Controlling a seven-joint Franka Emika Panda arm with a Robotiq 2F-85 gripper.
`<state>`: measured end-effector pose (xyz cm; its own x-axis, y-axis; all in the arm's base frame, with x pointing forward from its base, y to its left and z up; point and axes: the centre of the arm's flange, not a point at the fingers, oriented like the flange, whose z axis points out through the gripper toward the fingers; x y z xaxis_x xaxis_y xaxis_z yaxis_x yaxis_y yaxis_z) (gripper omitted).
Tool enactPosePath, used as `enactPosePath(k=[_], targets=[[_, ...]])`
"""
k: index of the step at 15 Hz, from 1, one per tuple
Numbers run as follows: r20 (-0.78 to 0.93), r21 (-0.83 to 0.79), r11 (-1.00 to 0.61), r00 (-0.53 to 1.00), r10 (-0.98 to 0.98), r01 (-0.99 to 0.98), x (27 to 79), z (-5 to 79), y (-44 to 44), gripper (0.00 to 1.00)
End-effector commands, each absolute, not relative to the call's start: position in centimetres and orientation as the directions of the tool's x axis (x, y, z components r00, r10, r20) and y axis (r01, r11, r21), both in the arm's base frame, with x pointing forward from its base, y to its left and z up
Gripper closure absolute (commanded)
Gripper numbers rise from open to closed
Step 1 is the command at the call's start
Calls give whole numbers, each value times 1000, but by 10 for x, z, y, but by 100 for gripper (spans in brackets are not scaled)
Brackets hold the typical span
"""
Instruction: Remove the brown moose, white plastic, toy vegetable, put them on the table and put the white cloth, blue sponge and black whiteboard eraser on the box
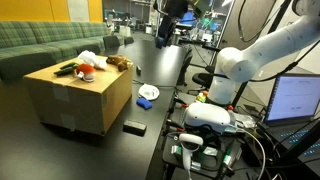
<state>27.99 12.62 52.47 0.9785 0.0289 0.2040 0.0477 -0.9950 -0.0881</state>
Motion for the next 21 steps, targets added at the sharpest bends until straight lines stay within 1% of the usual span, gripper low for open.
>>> enactPosePath(k=[1,5,8,10,15,16,21], targets=[[209,-89,-995,978,29,49,280,527,127,0],[218,-91,-995,975,30,51,280,532,127,0],[238,-64,-996,971,38,55,290,529,122,0],[260,-46,-997,964,51,66,306,526,114,0],[362,15,-998,930,60,58,371,505,86,0],[369,17,-998,928,57,55,393,497,75,0],[398,14,-1000,917,11,6,462,452,28,0]])
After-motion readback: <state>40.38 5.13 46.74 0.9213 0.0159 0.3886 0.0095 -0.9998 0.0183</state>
